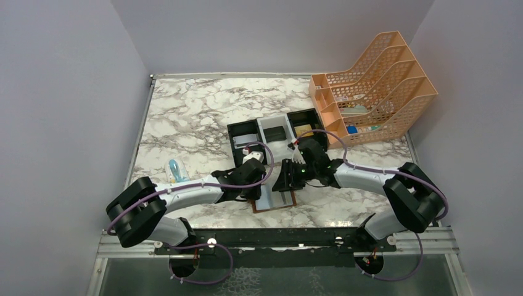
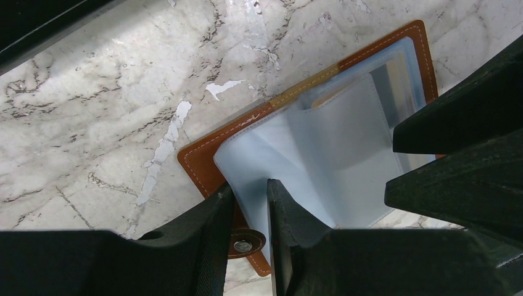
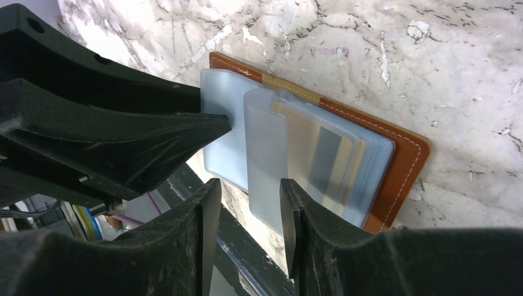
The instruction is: Take the credit cards out of the card holder
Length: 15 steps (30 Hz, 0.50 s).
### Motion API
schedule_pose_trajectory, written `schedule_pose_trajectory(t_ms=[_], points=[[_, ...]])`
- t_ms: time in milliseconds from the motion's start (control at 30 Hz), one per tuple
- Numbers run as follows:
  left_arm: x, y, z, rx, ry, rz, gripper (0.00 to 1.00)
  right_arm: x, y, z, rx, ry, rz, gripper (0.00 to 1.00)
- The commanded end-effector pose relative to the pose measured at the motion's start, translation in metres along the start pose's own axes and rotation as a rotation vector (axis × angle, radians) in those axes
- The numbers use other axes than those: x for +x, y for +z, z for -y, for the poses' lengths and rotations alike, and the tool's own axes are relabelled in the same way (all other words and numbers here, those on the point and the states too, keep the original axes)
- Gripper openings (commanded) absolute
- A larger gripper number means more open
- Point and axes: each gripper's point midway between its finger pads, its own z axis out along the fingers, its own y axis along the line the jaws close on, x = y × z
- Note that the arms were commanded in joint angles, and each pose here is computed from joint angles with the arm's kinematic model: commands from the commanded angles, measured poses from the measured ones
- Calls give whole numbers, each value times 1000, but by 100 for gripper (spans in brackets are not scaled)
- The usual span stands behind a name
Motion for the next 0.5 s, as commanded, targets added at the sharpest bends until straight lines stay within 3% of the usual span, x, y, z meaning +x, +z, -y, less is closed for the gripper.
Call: schedule_pose_trajectory(t_ms=[0,267,467], points=[[-2,0,10,38,9,0,28,-1,-6,-17,-76,-24,19,40],[-7,-5,8,33,-10,29,28,-1,-7,-59,-317,-38,-32,40],[-9,-10,3,23,-40,58,29,-4,5,-69,-381,-34,-83,41]])
